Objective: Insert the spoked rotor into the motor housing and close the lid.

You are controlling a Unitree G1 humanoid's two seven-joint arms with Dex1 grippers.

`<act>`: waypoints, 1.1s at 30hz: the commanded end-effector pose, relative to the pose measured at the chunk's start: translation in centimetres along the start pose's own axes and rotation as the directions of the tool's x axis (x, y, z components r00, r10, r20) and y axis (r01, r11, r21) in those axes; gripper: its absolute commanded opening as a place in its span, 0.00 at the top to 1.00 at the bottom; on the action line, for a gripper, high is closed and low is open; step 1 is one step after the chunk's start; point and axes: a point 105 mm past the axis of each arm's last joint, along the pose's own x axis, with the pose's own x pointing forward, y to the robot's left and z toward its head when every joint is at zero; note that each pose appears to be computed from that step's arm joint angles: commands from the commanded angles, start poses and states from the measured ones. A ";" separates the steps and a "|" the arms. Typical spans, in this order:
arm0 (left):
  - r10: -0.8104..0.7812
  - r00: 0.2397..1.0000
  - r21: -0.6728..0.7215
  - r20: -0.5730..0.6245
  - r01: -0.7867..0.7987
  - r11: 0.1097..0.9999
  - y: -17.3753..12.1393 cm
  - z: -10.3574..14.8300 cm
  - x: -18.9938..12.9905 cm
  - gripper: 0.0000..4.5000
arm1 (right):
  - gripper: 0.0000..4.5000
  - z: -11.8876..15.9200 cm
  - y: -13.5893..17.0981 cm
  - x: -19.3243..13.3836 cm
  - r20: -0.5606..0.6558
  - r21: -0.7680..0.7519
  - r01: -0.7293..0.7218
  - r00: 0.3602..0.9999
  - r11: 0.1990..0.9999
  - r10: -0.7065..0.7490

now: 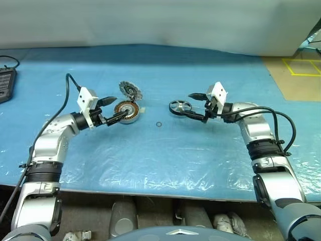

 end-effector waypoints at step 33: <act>-0.124 0.989 0.148 -0.084 0.135 0.980 -0.7 -0.1 1.3 0.00 | 0.04 0.9 0.7 -0.1 0.039 0.002 -0.091 0.995 0.996 0.091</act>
